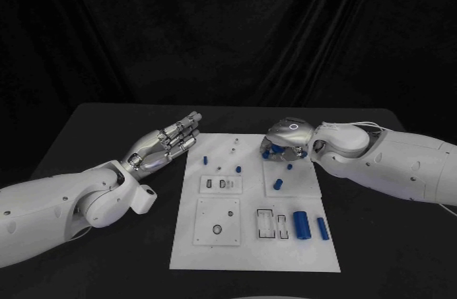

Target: Assemble the parts on the task board

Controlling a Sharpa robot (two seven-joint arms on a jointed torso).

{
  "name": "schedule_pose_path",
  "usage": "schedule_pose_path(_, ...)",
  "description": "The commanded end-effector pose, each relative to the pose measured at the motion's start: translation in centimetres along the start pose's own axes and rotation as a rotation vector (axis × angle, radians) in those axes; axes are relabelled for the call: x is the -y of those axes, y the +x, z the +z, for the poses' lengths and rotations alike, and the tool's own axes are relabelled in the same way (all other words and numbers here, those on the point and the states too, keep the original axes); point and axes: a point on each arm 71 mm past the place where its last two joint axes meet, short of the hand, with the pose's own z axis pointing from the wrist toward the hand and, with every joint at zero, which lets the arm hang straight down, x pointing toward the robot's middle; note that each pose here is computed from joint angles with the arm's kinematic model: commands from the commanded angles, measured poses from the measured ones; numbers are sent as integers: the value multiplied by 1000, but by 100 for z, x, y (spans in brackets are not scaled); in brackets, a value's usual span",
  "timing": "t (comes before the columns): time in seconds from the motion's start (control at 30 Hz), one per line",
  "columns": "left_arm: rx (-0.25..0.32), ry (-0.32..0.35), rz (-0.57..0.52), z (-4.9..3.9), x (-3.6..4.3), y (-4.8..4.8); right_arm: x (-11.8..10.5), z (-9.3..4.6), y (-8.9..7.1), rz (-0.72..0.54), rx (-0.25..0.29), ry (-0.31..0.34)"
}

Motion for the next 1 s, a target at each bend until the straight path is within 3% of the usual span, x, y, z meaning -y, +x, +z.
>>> schedule_pose_path(0.03, -13, 102, -4, -8, 85, 1, -22, -23, -66, 31, 81, -1)
schedule_pose_path(0.27, -5, 96, 1, -29, 85, -20, -28, 26, -301, 57, 124, 15)
schedule_pose_path(0.4, -5, 95, 2, -21, 80, -21, -29, 141, -460, 96, 121, 33)
schedule_pose_path(0.77, -13, 102, -2, 12, 75, -3, -58, 529, -551, 100, 114, 20)
schedule_pose_path(1.0, -13, 99, -2, 15, 69, -9, -42, 669, -530, 92, 107, 28)
